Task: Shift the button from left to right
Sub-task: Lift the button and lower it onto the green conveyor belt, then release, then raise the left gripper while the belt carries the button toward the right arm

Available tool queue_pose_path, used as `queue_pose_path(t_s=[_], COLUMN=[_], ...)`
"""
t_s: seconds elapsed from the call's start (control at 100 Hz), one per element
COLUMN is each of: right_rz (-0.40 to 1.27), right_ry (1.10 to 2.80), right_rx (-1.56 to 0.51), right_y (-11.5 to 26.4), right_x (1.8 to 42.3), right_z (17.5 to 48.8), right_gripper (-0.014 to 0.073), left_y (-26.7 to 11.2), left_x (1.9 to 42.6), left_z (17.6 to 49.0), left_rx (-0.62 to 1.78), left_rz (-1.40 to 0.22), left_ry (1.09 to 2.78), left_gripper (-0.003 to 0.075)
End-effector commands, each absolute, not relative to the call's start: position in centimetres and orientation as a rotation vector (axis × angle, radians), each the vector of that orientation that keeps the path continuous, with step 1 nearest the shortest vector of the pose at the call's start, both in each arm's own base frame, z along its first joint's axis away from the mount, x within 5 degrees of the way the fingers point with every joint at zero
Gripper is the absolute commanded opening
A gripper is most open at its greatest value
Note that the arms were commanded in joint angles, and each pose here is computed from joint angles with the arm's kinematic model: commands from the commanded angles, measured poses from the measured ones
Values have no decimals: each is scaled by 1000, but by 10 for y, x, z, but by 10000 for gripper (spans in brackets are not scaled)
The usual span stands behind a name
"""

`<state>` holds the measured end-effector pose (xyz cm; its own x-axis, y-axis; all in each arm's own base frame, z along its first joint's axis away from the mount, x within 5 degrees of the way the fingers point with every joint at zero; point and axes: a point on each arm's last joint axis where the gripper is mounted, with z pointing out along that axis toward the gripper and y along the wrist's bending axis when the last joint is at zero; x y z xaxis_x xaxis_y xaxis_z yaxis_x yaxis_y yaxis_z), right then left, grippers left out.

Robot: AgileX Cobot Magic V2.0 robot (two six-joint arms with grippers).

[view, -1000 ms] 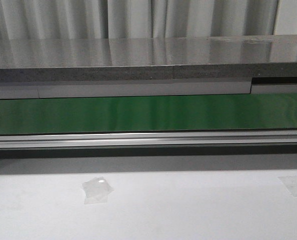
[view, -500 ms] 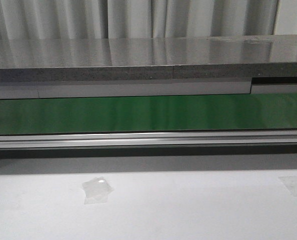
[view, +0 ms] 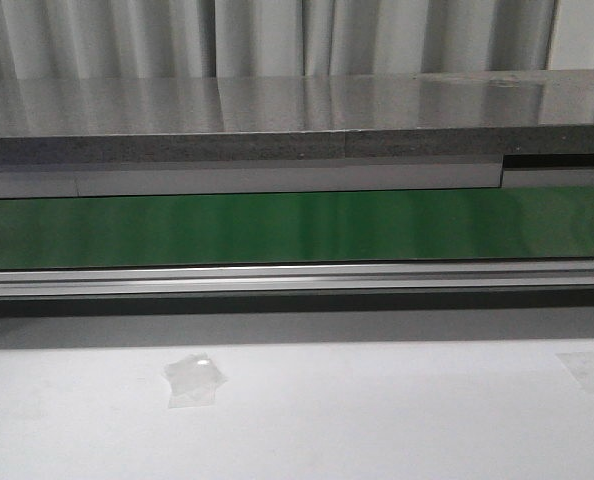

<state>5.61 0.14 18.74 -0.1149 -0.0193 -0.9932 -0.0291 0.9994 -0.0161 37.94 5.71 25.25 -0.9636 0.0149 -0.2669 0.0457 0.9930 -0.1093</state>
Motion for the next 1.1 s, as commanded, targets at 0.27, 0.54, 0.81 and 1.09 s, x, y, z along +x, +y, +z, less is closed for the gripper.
queue_pose_path(t_s=[0.27,0.54,0.81,1.09], right_rz=[2,2,2,2], right_ry=[1577,1577,1577,1577], right_rx=[-36,-36,-36,-36], right_y=[1,1,1,1], right_x=[55,55,55,55], right_z=[201,201,201,201], right_gripper=[-68,-68,-68,-68], left_y=[50,41,24,18], left_x=[368,332,268,203], left_z=[313,374,412,391], left_rx=[70,63,73,63], left_rz=[-150,-116,-126,-8], left_ry=[2640,2418,2048,1826], left_gripper=[568,568,568,568])
